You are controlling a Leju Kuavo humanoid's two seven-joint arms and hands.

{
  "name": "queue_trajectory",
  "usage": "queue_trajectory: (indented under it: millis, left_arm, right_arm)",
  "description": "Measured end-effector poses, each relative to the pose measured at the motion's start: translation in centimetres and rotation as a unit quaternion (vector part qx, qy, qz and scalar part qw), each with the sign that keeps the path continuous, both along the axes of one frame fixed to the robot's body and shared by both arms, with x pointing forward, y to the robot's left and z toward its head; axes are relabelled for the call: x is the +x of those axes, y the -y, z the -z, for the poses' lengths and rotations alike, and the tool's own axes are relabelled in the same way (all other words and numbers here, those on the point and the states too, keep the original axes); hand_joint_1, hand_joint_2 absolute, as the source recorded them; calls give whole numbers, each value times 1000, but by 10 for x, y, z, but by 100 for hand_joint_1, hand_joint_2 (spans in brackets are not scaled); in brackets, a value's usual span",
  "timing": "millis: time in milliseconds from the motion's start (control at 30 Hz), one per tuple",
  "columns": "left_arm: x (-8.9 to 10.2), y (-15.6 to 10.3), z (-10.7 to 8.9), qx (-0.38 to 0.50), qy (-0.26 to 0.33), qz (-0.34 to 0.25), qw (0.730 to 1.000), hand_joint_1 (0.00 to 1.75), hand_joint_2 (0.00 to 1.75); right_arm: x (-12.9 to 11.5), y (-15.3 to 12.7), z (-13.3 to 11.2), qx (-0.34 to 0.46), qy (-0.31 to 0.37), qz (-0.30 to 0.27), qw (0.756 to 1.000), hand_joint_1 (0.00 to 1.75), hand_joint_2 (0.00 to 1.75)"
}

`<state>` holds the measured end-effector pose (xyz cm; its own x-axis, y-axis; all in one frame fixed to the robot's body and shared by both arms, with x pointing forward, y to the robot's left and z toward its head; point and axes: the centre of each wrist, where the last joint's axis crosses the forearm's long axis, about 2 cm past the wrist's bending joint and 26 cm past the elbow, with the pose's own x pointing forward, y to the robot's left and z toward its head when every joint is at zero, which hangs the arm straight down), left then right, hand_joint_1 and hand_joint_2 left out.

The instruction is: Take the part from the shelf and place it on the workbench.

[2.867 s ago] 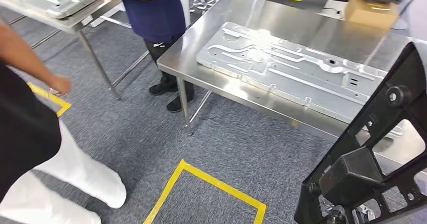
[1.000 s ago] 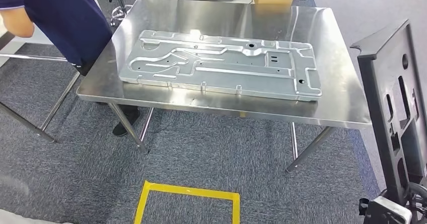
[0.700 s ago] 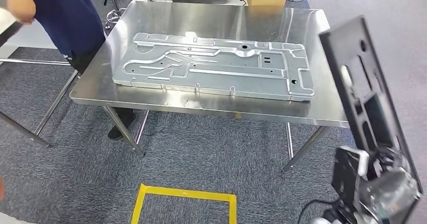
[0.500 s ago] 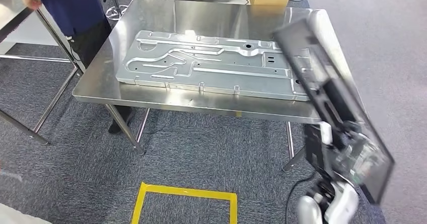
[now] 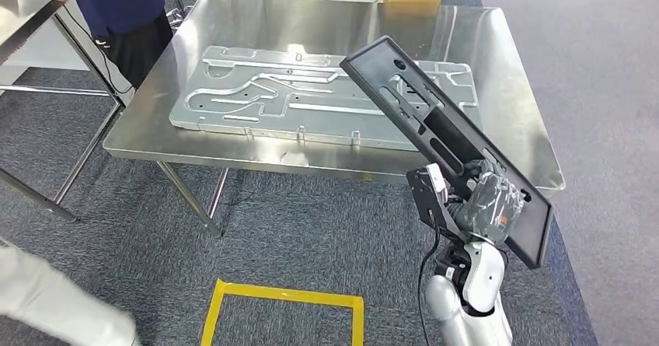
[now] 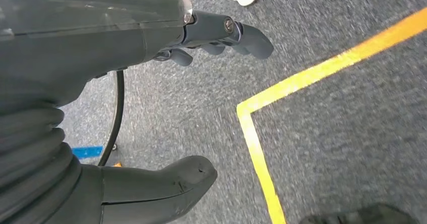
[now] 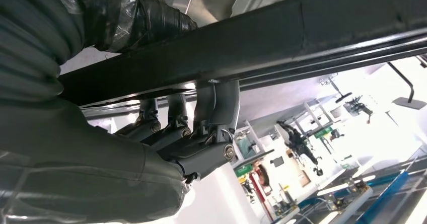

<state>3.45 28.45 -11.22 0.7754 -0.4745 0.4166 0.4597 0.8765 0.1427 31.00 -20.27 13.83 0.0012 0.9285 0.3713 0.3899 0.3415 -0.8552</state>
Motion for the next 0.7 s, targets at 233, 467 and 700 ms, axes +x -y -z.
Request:
queue_trajectory:
  millis: [233, 467, 700]
  left_arm:
    - [1, -4, 0, -1, -2, 6, 1000, 0, 175]
    - [5, -7, 0, -2, 0, 13, 1000, 0, 175]
    - [6, -7, 0, -9, 1, 14, 1000, 0, 175]
  right_arm:
    - [13, -39, -3, -19, -52, -73, 996, 175, 175]
    - [18, -87, -13, -42, -86, -153, 984, 175, 175]
    - [23, -101, -12, -74, -123, -191, 971, 175, 175]
